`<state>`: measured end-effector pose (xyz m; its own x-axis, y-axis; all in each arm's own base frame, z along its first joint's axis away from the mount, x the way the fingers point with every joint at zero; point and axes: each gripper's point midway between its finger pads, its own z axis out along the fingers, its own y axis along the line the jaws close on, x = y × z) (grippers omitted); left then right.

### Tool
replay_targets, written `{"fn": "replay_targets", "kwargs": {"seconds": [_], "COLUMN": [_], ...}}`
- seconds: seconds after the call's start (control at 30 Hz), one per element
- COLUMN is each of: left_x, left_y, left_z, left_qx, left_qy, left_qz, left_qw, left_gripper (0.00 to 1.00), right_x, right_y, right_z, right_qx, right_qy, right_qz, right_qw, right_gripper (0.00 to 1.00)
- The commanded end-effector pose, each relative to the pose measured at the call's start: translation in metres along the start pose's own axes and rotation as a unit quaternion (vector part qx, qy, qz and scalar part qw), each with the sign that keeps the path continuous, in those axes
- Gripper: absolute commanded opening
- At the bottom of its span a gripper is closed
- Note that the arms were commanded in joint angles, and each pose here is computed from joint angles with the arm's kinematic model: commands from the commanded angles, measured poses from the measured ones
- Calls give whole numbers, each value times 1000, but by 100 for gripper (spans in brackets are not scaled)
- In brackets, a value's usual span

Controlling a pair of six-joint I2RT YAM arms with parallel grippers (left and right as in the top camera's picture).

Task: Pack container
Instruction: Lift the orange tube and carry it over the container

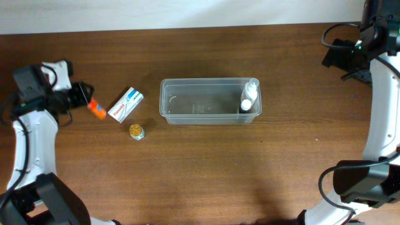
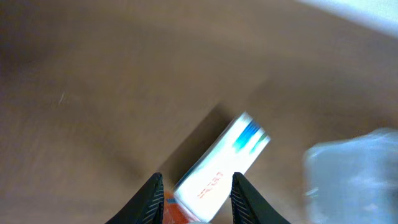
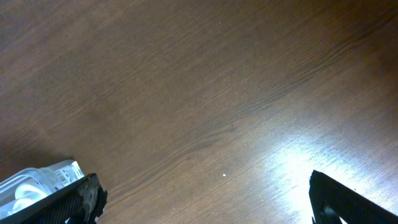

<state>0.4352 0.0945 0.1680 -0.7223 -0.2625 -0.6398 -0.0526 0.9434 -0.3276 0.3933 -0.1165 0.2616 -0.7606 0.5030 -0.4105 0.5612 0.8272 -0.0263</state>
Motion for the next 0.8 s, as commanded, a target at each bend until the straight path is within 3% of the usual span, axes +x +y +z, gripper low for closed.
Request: {"fn": "replay_targets", "kwargs": {"seconds": [0.0,0.53,0.77], "left_x": [-39,-57,-71], "left_y": [-36,-57,-95], "left_z": [-20,-34,-41], "left_qx": [88,137,176], "left_qy": [-43,-57,-64], "left_qz": [-23,-33,-7], "left_qw": [995,988,982], "left_gripper": [27,26,26], "right_x": [-4,-4,-4], "right_y": [-3,-3,-3], "right_z": [-6,-6,-6], "right_qx": [3,3,3], "right_qy": [-11,-11,-11], "right_qz": [9,9,9], "right_qw": [1000,1000,1000], "right_gripper": [99,98,98]}}
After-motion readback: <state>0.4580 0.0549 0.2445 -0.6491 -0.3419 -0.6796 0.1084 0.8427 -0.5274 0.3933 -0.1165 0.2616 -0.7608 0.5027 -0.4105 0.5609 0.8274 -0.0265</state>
